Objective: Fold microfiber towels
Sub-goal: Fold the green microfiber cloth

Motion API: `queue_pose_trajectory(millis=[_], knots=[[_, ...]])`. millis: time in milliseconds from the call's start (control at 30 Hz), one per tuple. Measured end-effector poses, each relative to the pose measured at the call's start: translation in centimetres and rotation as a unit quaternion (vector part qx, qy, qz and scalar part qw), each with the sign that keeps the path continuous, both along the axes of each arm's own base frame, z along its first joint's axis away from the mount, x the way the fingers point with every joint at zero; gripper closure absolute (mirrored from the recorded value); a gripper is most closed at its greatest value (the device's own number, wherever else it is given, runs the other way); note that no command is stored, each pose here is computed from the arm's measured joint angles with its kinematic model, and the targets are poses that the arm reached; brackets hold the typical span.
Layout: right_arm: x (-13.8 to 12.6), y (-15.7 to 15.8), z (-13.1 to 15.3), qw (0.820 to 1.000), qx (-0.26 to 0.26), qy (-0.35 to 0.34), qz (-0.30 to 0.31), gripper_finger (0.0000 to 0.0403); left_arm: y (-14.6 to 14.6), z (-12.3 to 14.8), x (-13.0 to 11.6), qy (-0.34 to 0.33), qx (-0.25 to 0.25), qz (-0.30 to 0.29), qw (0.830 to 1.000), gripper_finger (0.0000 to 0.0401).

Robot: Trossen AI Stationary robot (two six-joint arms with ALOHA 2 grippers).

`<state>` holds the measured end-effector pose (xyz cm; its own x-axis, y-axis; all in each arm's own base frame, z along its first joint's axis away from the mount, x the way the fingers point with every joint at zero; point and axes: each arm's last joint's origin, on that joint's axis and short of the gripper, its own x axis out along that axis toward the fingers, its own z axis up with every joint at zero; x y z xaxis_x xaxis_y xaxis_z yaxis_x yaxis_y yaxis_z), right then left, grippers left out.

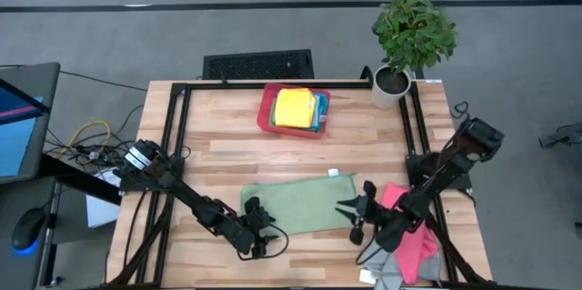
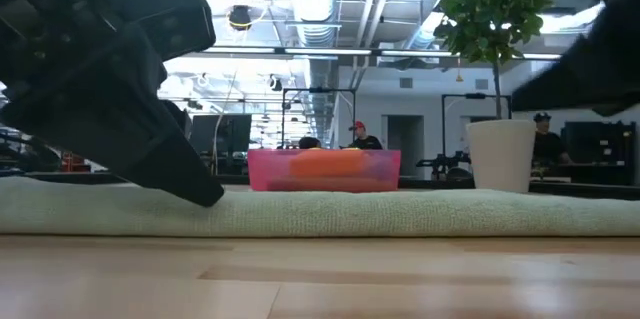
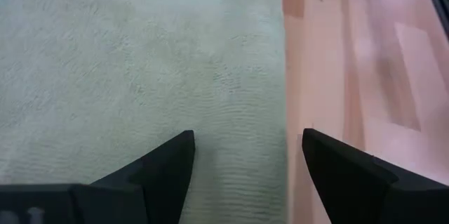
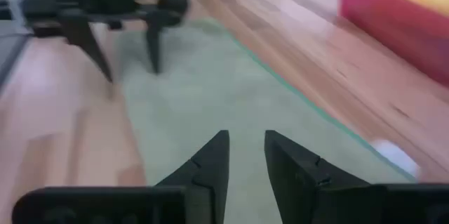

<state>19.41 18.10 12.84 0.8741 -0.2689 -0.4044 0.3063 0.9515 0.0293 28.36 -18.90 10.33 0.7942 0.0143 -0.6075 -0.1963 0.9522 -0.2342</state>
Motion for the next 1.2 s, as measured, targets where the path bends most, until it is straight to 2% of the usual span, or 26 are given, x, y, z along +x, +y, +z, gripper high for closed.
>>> queue_pose_trajectory(millis=[167,333,433,500,633,767,833,1000,1133,1200], knots=[[1.3,1.3,-2.5,0.999,-0.014,-0.016,0.034,0.0285,0.0,0.0,0.0,-0.002,-0.001,0.004,1.000,0.0143],[1.6,1.9,-6.8,0.998,0.023,0.011,0.052,0.0285,0.0,0.0,0.0,-0.003,0.000,0.006,1.000,0.0143],[1.2,2.1,-8.2,0.998,0.051,0.005,0.026,0.0285,0.0,0.0,0.0,-0.002,-0.005,0.007,1.000,0.0143],[0.9,2.3,-8.5,0.999,0.044,0.003,0.022,0.0285,0.0,0.4,0.0,0.002,-0.014,0.000,1.000,0.0143],[0.5,2.4,-8.0,0.999,0.040,0.005,0.024,0.0285,0.1,2.9,-0.2,-0.027,-0.020,-0.005,0.999,0.0143],[0.5,2.2,-7.7,0.999,0.035,0.015,0.026,0.0285,-0.4,5.3,-0.8,-0.091,0.021,0.008,0.996,0.0143],[0.6,2.1,-7.7,0.999,0.033,0.017,0.024,0.0285,-1.2,5.6,-1.3,-0.116,0.047,0.010,0.992,0.0143],[0.6,2.1,-7.7,0.999,0.033,0.018,0.024,0.0285,-2.7,3.2,-2.6,-0.105,0.085,0.028,0.990,0.0157],[0.6,2.0,-7.7,0.999,0.032,0.019,0.023,0.0285,-3.6,-1.1,-2.9,-0.079,0.108,0.033,0.990,0.0208],[0.6,2.0,-7.7,0.999,0.032,0.019,0.023,0.0285,-3.6,-3.4,-3.0,-0.070,0.113,0.063,0.989,0.0241]])
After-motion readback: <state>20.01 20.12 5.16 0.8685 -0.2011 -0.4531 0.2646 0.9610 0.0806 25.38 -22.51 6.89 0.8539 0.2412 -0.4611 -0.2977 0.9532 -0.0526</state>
